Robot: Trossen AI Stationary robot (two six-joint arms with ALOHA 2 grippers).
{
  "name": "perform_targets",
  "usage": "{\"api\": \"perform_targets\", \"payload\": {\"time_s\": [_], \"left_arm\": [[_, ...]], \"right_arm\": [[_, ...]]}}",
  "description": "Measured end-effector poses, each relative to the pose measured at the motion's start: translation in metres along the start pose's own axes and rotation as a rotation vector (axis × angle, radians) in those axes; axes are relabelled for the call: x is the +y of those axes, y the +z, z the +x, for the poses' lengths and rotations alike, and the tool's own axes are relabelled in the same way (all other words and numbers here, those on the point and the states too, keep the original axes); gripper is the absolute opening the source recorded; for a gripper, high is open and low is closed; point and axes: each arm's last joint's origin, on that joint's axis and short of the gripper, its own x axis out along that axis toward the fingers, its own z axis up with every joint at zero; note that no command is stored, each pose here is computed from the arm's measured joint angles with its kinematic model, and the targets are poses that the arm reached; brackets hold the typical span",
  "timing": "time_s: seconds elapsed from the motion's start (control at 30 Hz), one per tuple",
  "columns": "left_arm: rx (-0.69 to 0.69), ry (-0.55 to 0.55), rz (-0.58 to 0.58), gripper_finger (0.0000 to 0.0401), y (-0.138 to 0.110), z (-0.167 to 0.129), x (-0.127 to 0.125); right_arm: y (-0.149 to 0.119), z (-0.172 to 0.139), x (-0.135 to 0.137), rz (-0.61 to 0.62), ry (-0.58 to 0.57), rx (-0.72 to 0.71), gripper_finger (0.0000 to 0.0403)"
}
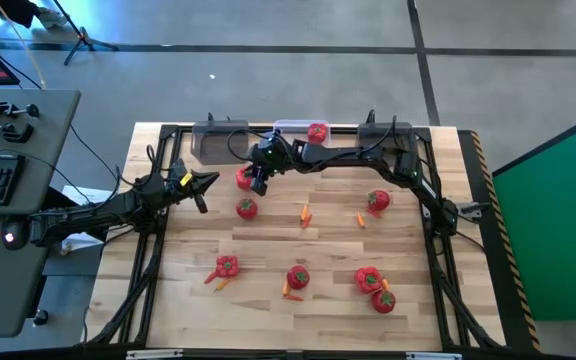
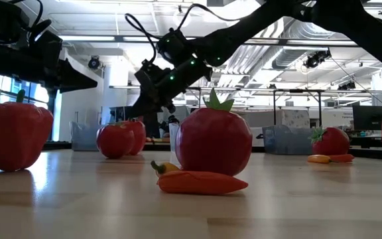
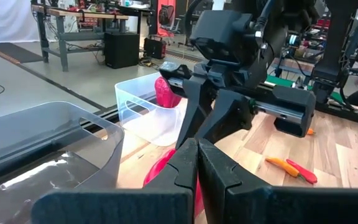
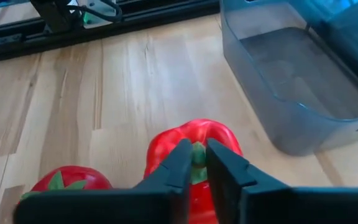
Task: Sort produce into baskets
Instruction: Put the red bell pepper into the transparent bin
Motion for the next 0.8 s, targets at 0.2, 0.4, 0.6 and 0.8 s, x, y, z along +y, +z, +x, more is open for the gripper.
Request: {"api": "perform_targets", "payload": {"time_s": [0.2,0.4,0.6,0.8], "left_arm": [[0.000,0.000,-0.006,0.0000,0.0000,0.0000,0.0000],[0.000,0.000,-0.007,0.0000,0.0000,0.0000,0.0000],[0.000,0.000,-0.007,0.0000,0.0000,0.0000,0.0000],[0.000,0.000,-0.008,0.0000,0.0000,0.0000,0.0000]], "right_arm": [[-0.0003,-0.0001,0.0001,-0.016,0.001,0.006,0.0011],[-0.0011,-0.0007,-0.0001,-0.020,0.001,0.020,0.0009],[-0.0002,-0.0030,0.0006,0.002,0.003,0.029,0.0011],[-0.0065,-0.0019,-0.0001,0.016,-0.020,0.078,0.0088]]}}
